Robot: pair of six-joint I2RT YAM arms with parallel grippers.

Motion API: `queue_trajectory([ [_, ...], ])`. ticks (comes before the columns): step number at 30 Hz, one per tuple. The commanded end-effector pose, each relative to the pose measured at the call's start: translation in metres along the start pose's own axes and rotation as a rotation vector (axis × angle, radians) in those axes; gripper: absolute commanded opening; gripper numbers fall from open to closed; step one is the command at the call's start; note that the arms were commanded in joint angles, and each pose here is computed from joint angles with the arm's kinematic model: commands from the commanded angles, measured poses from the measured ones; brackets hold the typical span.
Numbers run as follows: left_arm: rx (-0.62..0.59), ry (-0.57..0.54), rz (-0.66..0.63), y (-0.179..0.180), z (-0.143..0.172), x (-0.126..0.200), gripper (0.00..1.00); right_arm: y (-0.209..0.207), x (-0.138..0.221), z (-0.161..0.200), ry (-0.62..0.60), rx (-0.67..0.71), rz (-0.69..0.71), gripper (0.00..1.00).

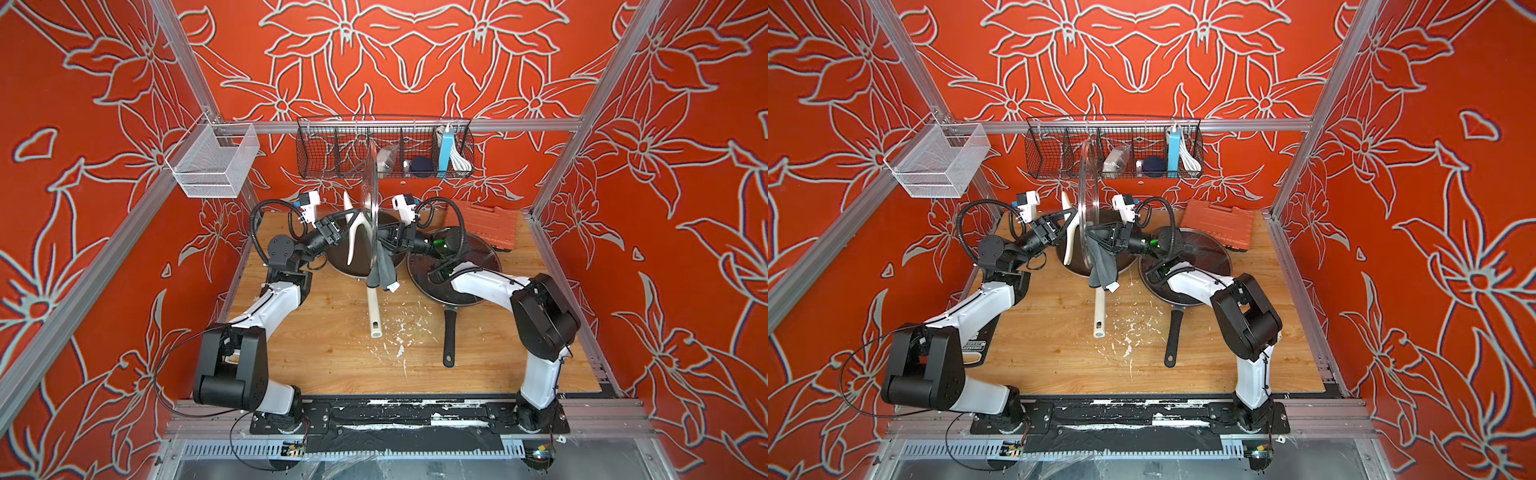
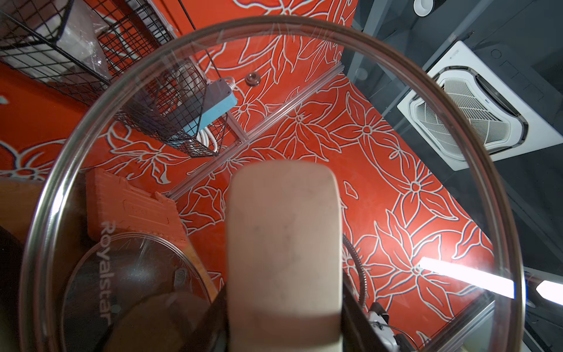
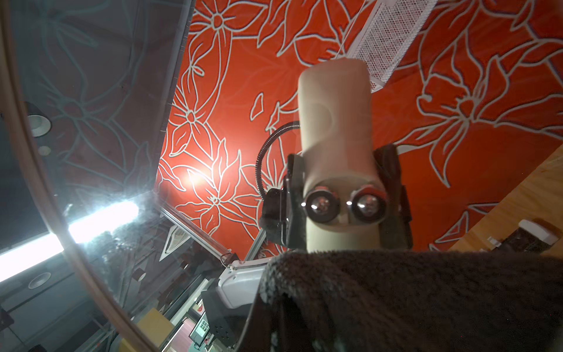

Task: Wipe the pot lid with a cloth
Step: Wipe the pot lid.

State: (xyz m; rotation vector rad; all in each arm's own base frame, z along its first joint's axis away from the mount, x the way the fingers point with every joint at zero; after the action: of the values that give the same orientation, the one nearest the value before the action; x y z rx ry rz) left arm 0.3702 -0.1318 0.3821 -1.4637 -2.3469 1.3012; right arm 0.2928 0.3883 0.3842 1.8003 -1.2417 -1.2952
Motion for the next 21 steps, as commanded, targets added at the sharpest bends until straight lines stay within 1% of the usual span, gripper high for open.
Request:
queue_trajectory([
  [1,-0.200,-0.089,0.155,-0.051,-0.023,-0.004,0.00,0.070,-0.023,0.034,0.145,0.071,-0.147,0.00],
  [10,-0.200,-0.074,0.150,-0.050,-0.016,-0.001,0.00,0.107,-0.033,0.021,0.116,0.087,-0.221,0.00],
  [17,-0.197,-0.050,0.151,-0.051,-0.009,0.002,0.00,0.132,-0.046,-0.002,0.091,0.106,-0.295,0.00],
  [21,-0.194,-0.030,0.158,-0.054,-0.005,0.004,0.00,0.138,-0.052,-0.019,0.075,0.128,-0.299,0.00],
])
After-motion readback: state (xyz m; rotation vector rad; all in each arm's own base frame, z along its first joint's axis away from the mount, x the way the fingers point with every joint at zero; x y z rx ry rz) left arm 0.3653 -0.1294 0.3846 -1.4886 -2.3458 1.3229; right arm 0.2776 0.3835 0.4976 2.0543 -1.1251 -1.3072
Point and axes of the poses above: each gripper's point midway between its finger pads, its own x axis back along the fingers, its own y axis along the line the jaws close on, z = x × y, the point moved 2 cm from there along x, back along the fingers, and after that the axes turned 7 degrees about -x, right-handed, at the moved point
